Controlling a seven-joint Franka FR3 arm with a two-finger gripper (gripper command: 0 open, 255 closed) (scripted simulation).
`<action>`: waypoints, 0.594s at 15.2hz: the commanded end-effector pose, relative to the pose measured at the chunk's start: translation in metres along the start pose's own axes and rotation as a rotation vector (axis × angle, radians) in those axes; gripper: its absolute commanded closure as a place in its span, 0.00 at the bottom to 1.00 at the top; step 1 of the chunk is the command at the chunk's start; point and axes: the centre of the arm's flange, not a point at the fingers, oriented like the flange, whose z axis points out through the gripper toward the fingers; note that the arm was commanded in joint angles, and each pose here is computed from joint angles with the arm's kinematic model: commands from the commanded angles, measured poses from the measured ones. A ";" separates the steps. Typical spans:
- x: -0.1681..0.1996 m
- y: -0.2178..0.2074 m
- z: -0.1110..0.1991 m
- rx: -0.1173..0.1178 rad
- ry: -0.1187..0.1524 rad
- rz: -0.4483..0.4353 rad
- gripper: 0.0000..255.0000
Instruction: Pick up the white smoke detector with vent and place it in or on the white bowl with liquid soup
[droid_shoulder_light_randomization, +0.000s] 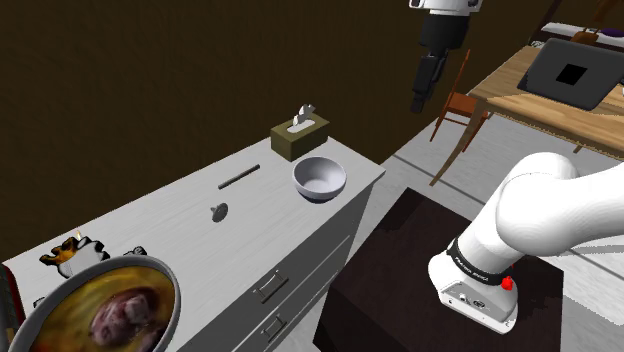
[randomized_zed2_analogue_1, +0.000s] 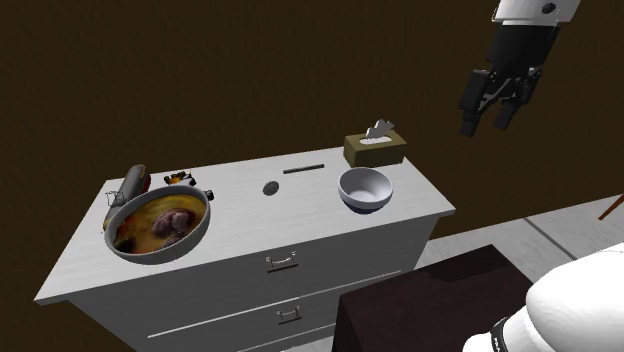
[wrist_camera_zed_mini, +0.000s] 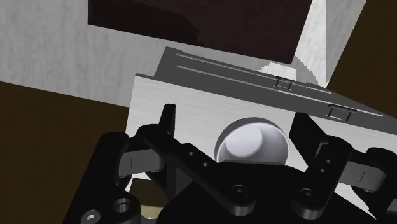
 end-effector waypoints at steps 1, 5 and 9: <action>0.000 0.000 0.000 0.000 0.000 0.000 0.00; 0.032 -0.034 0.024 -0.020 0.023 -0.028 0.00; 0.064 -0.068 0.047 -0.040 0.046 -0.056 0.00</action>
